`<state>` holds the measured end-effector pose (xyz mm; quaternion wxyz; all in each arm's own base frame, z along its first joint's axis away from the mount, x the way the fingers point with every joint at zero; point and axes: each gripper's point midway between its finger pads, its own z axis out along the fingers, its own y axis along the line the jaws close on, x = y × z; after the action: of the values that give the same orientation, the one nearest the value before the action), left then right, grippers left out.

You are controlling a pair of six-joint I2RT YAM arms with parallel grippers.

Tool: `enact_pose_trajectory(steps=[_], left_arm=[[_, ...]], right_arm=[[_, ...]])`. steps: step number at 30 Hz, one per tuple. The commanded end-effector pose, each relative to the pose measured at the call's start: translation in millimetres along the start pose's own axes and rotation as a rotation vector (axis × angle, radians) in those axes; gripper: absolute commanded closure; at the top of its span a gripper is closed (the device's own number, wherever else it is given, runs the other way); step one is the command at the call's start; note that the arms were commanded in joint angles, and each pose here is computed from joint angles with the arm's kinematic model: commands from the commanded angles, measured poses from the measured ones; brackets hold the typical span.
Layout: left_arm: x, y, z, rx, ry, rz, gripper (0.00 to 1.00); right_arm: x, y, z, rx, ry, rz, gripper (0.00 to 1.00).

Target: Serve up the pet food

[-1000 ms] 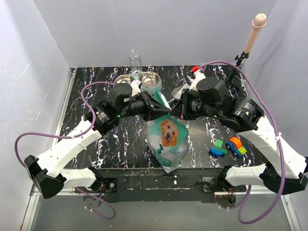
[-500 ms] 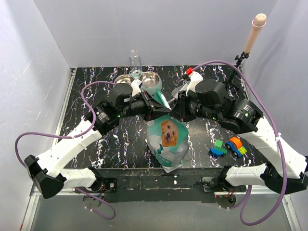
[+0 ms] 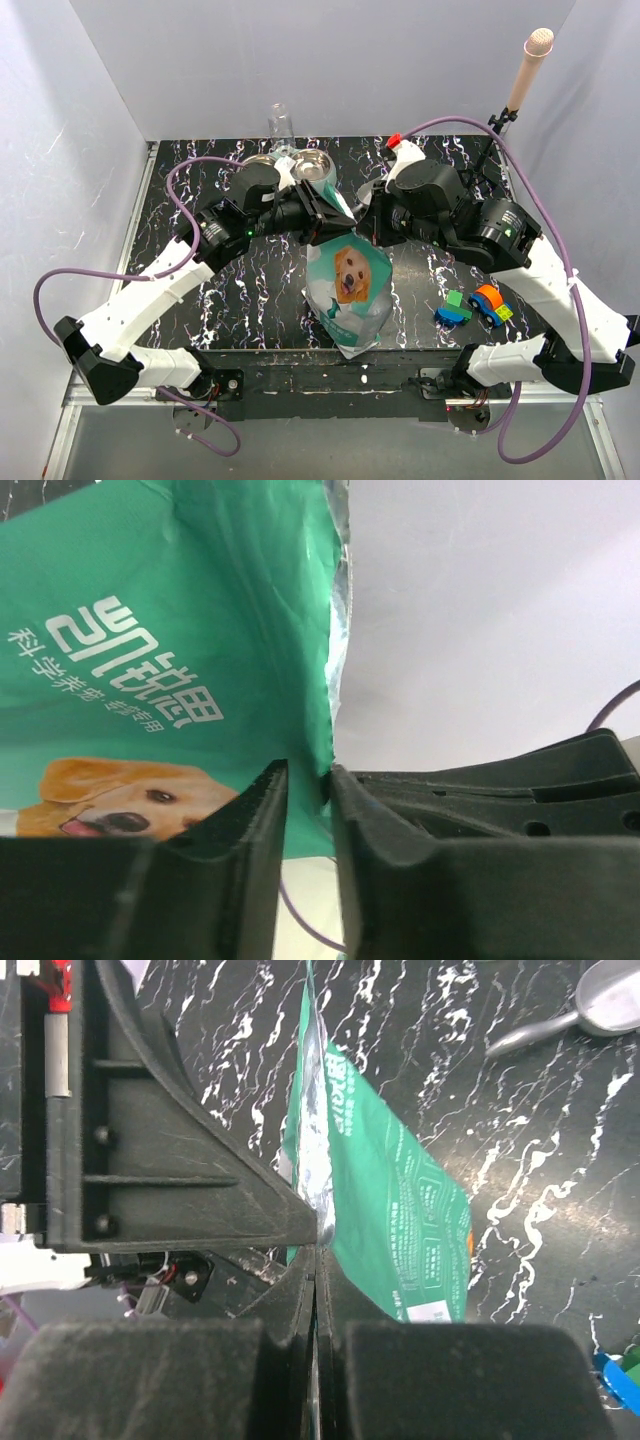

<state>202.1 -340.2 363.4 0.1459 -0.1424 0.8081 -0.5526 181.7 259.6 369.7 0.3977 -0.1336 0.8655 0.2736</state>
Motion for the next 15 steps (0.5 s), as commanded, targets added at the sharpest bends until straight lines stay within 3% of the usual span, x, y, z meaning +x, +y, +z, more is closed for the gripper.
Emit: enact_pose_trajectory(steps=[1, 4, 9, 13, 15], left_arm=[[6, -51, -38, 0.18, -0.017, 0.075, 0.67], [7, -46, -38, 0.173, -0.018, 0.055, 0.62], [10, -39, -29, 0.149, 0.017, 0.021, 0.63], [14, -36, -21, 0.136, 0.057, 0.011, 0.72], [12, -38, -26, 0.144, 0.04, 0.015, 0.68]], right_arm=[[-12, -22, 2, 0.122, -0.041, -0.037, 0.99], [-16, -11, 1, 0.052, -0.071, -0.017, 0.99], [-14, -5, 4, 0.026, -0.059, 0.009, 0.99], [-13, -5, 3, 0.023, -0.061, 0.024, 0.99], [-15, -4, 0, 0.018, -0.066, 0.024, 0.99]])
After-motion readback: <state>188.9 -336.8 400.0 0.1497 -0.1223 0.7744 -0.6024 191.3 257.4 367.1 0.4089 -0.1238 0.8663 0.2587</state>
